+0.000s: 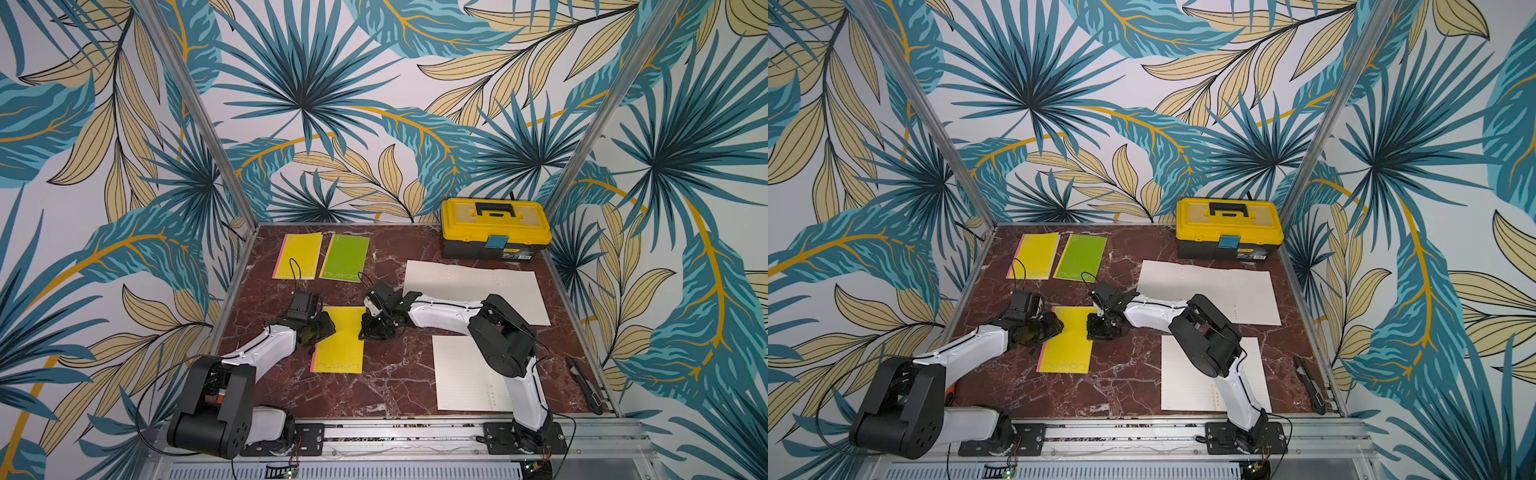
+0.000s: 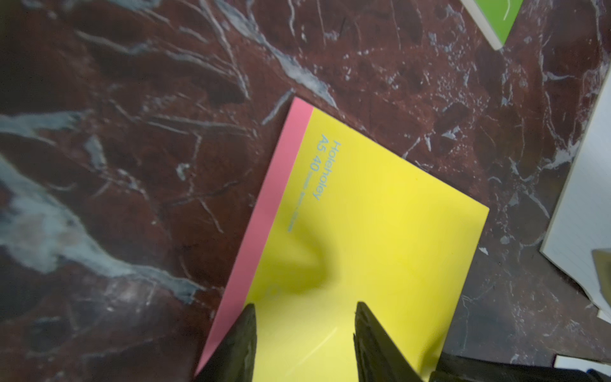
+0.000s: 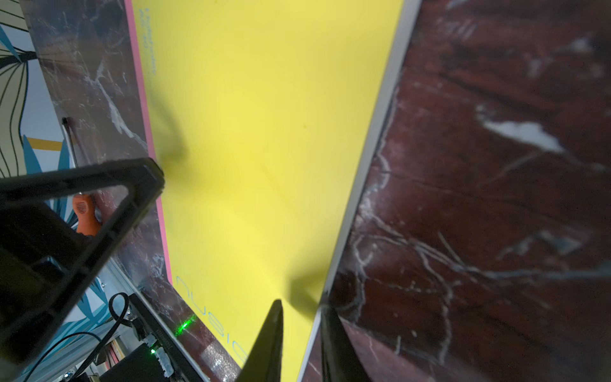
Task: Close the notebook
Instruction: Move the notebook to the center of the board.
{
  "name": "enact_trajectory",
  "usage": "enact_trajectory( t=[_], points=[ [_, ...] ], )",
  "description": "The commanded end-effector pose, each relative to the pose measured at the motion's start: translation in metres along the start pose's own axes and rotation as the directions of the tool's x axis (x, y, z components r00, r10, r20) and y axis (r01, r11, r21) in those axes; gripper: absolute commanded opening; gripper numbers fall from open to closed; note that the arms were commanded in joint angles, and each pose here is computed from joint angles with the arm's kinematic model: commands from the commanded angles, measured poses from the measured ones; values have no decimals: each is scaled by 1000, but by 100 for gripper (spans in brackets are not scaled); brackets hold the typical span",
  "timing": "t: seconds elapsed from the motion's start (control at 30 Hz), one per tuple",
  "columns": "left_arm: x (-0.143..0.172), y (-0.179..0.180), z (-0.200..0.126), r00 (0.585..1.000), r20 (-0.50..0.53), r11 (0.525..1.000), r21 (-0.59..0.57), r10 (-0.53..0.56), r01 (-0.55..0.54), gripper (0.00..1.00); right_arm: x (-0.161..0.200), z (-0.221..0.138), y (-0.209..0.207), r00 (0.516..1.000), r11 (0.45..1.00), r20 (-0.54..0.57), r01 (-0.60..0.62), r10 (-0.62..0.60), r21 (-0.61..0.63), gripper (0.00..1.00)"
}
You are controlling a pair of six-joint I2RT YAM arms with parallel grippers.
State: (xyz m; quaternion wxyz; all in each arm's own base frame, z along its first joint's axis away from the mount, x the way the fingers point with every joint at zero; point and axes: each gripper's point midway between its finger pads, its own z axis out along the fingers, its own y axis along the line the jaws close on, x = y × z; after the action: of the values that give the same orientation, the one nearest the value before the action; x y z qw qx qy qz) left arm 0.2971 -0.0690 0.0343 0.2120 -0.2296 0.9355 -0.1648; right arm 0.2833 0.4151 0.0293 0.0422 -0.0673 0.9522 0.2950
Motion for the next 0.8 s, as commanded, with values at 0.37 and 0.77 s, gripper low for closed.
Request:
enact_trajectory(
  t=[0.37, 0.77],
  points=[
    [-15, -1, -5, 999, -32, 999, 44, -4, 5, 49, 18, 3, -15, 998, 998, -65, 28, -24, 59, 23],
    [-7, 0, -15, 999, -44, 999, 47, -14, 16, 49, 29, 19, -2, 993, 999, -116, 34, -31, 18, 22]
  ],
)
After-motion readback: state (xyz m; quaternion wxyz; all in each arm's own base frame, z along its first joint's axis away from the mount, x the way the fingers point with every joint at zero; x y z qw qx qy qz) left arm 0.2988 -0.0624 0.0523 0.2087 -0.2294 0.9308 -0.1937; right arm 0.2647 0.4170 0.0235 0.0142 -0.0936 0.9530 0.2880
